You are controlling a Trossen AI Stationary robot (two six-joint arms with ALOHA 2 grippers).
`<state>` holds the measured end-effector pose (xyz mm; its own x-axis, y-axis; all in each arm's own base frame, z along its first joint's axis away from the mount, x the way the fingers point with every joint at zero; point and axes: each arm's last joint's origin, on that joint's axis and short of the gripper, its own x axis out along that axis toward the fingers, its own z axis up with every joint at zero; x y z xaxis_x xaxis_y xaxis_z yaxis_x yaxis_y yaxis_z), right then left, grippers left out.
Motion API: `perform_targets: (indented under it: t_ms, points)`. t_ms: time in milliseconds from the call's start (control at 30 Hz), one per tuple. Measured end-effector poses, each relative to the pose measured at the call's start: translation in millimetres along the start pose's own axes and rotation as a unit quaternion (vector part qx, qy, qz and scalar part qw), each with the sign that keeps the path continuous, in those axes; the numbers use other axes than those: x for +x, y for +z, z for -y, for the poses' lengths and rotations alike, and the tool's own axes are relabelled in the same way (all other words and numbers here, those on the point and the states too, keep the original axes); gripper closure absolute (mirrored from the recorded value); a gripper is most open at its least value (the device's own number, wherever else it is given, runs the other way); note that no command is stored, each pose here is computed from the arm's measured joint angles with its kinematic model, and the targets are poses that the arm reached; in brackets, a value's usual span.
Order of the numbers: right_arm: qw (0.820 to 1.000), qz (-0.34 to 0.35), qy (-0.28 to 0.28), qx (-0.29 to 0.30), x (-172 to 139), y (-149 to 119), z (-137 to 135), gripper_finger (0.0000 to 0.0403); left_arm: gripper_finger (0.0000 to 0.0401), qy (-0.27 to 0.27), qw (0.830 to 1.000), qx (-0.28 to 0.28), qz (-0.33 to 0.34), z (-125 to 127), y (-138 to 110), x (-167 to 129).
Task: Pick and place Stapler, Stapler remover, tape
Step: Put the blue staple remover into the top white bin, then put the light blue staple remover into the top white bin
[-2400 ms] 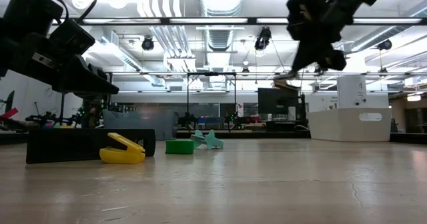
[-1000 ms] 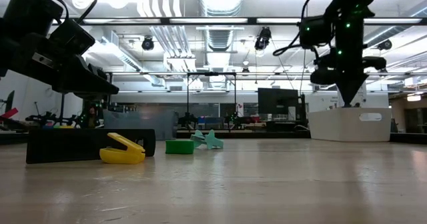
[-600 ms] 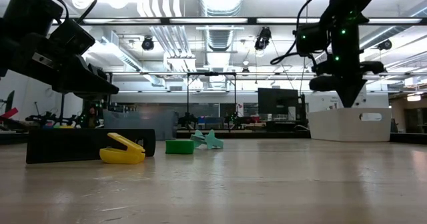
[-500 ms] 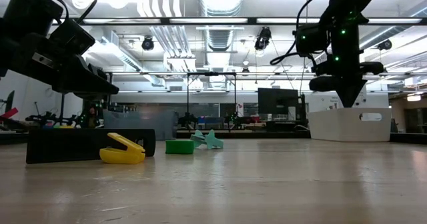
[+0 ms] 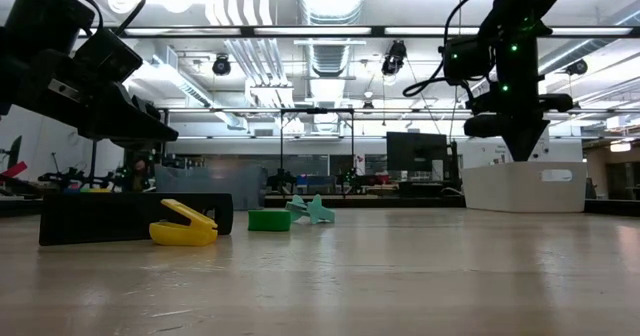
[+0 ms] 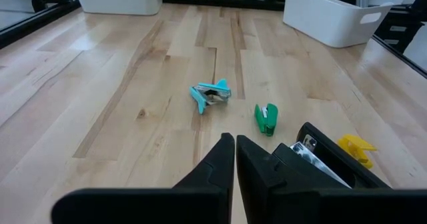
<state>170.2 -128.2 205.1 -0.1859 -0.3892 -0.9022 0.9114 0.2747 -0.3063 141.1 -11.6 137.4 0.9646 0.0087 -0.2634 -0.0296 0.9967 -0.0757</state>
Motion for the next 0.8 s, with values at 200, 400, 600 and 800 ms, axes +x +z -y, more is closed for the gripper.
perform_targets:
  t_ms: [200,400,600,800]
  points:
    - [1.0,0.005,-0.003,-0.002,-1.1,1.0,0.3,0.0336,0.0381,0.0,1.0,0.0,0.0,0.0,0.0,0.0]
    - [0.999,0.035,0.024,-0.005,-20.0,10.2,3.5,0.0305,0.0382,0.0,1.0,0.0,0.0,0.0,-0.1,0.0]
    - [0.994,0.07,0.089,0.004,-50.4,14.2,2.2,0.0296,0.0381,0.0,1.0,0.0,0.0,0.0,-0.1,0.0]
    - [0.985,0.104,0.134,-0.03,-68.7,5.3,-17.8,0.0304,0.0382,0.0,1.0,0.0,0.0,0.0,0.0,0.0]
